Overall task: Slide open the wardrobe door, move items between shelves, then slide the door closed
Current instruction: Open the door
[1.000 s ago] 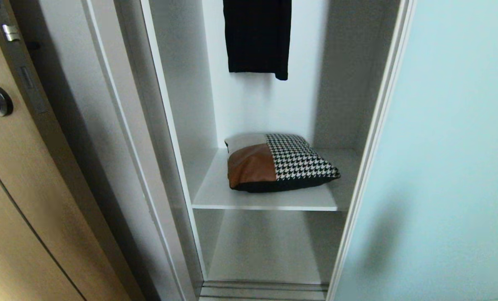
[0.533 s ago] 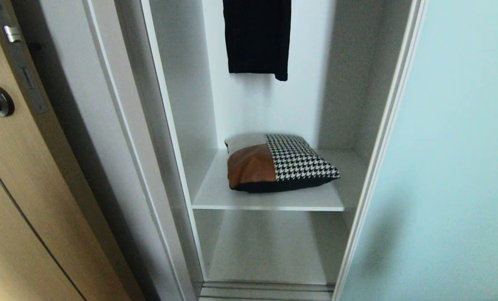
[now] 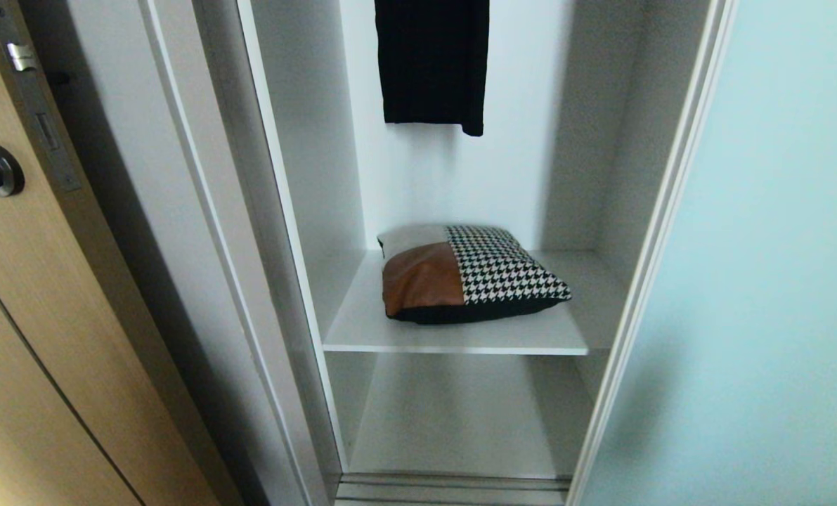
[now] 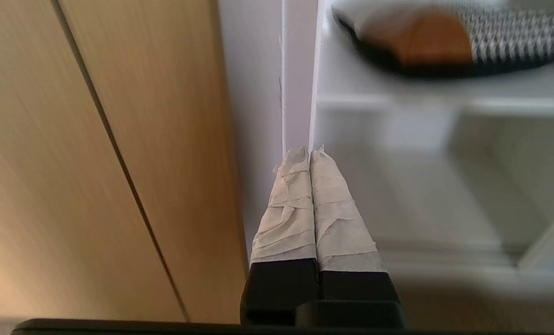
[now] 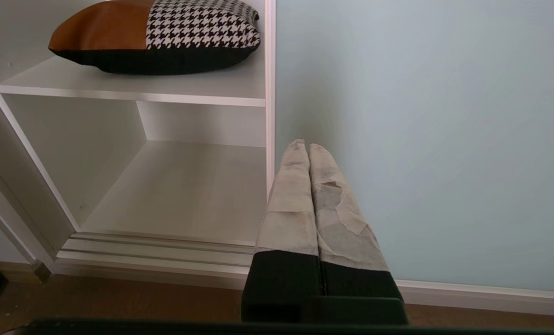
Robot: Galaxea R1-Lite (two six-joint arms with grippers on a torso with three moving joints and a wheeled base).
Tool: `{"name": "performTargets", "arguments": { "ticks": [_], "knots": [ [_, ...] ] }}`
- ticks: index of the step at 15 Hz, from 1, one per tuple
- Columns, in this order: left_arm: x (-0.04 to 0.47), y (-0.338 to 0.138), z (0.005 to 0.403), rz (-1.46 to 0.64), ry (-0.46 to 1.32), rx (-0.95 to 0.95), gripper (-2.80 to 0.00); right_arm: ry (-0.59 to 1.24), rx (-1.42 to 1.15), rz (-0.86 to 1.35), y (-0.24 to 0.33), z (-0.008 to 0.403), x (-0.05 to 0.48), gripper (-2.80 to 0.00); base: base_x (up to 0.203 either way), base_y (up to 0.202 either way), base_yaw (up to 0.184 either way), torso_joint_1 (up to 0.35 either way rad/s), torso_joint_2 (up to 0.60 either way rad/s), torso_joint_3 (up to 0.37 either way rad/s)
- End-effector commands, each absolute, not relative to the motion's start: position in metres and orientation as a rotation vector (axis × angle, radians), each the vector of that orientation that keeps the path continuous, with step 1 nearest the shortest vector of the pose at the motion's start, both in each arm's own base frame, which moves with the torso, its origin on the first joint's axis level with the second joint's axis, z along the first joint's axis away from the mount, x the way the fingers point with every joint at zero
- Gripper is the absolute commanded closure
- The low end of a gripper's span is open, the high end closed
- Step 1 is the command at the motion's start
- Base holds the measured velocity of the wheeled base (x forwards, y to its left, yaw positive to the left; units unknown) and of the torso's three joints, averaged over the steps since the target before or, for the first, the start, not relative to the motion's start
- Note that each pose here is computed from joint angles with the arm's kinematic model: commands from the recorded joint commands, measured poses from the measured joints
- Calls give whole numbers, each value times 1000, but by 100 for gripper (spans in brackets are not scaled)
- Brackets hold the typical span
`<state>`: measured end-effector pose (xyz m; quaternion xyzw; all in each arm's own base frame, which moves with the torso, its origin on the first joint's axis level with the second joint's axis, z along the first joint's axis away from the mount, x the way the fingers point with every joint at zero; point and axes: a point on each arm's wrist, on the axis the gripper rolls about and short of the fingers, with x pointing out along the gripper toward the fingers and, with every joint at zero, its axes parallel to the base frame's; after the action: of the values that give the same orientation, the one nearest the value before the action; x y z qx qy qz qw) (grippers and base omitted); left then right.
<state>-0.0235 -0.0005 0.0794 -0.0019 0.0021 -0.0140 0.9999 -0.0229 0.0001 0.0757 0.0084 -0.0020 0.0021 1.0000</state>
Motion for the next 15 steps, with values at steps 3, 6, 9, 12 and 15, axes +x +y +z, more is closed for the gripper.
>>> {"name": "performTargets", "arguments": {
  "ticks": [3,6,9,12,15],
  "knots": [
    [-24,0,79,-1,0,-114,0,-4,17,5,0,76,-23,0,0,0,0,0,0,0],
    [-24,0,78,8,2,-164,0,-5,17,5,0,76,-23,0,0,0,0,0,0,0],
    [-24,0,76,1,11,82,0,-4,17,4,0,76,-23,0,0,0,0,0,0,0],
    [-23,-1,74,-45,16,117,0,-4,17,3,0,76,-23,0,0,0,0,0,0,0],
    [-23,-1,74,-39,14,98,0,-5,17,4,0,76,-23,0,0,0,0,0,0,0]
  ]
}}
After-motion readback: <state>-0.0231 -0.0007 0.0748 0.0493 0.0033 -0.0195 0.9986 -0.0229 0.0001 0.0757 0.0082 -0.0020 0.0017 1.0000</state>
